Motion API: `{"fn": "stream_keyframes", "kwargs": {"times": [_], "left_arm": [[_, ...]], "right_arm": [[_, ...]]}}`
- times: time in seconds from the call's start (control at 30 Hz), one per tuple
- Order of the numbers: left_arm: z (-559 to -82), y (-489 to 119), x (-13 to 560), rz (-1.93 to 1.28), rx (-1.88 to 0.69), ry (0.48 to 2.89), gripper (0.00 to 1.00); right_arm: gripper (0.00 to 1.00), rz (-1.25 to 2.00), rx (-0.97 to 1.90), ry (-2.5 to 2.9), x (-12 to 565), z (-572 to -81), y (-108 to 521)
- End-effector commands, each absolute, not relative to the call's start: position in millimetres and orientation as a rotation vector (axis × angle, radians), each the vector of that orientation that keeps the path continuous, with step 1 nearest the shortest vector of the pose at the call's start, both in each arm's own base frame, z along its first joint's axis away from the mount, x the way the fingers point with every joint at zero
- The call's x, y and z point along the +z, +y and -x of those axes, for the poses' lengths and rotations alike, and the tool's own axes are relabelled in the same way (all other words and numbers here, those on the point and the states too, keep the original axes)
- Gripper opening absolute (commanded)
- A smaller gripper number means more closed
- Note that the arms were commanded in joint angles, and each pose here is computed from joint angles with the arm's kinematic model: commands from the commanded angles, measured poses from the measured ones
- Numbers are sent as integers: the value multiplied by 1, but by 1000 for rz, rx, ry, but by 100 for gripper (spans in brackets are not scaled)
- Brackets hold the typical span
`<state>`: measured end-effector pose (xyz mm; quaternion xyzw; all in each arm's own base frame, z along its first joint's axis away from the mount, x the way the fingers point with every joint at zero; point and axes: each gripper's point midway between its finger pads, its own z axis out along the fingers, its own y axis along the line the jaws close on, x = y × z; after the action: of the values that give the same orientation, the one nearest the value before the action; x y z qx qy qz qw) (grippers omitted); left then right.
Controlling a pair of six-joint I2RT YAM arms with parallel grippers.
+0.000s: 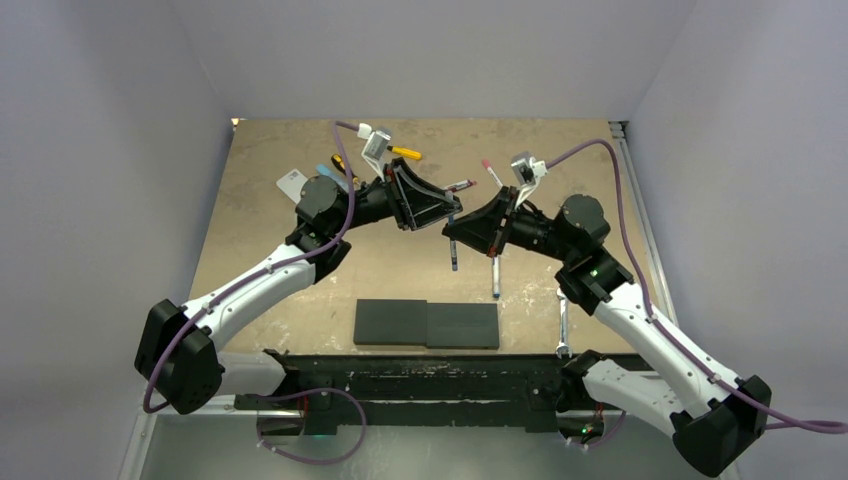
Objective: Open the pen caps
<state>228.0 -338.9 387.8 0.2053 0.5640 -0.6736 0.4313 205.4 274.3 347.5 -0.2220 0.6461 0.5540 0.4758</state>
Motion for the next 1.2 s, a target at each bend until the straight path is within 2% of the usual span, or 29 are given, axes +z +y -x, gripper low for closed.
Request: {"fn": "stream_keyframes", "kwargs": {"times": [0.0,0.13,0.33,0.4,0.5,0.67,0.73,0.8,1.0,1.17], "left_arm": [[-215,-335,401,-558,-1694,1340,35],[-214,-335,397,-560,-1695,1348,34],[-212,-337,394,-569,-1702,1353,19],[-212,-337,393,-573,-1706,1358,21],[-210,-339,391,-581,-1711,1361,30],[-209,-340,390,-587,-1714,1364,29],[-209,-341,388,-594,-1717,1368,20],[-209,-342,388,-595,-1720,1372,0],[-211,-337,398,-541,-1701,1337,0],[-242,-313,439,-388,-1692,1221,0]], "right_arm": [[0,508,1350,1539,355,-208,272],[0,489,1351,1535,355,-210,272],[0,474,1343,1541,354,-212,271],[0,466,1340,1542,354,-213,271],[0,459,1340,1546,353,-213,270],[0,448,1330,1550,352,-215,269],[0,443,1324,1551,351,-215,268],[0,435,1314,1556,349,-217,268],[0,423,1277,1575,340,-221,265],[0,443,1257,1622,324,-219,264]]}}
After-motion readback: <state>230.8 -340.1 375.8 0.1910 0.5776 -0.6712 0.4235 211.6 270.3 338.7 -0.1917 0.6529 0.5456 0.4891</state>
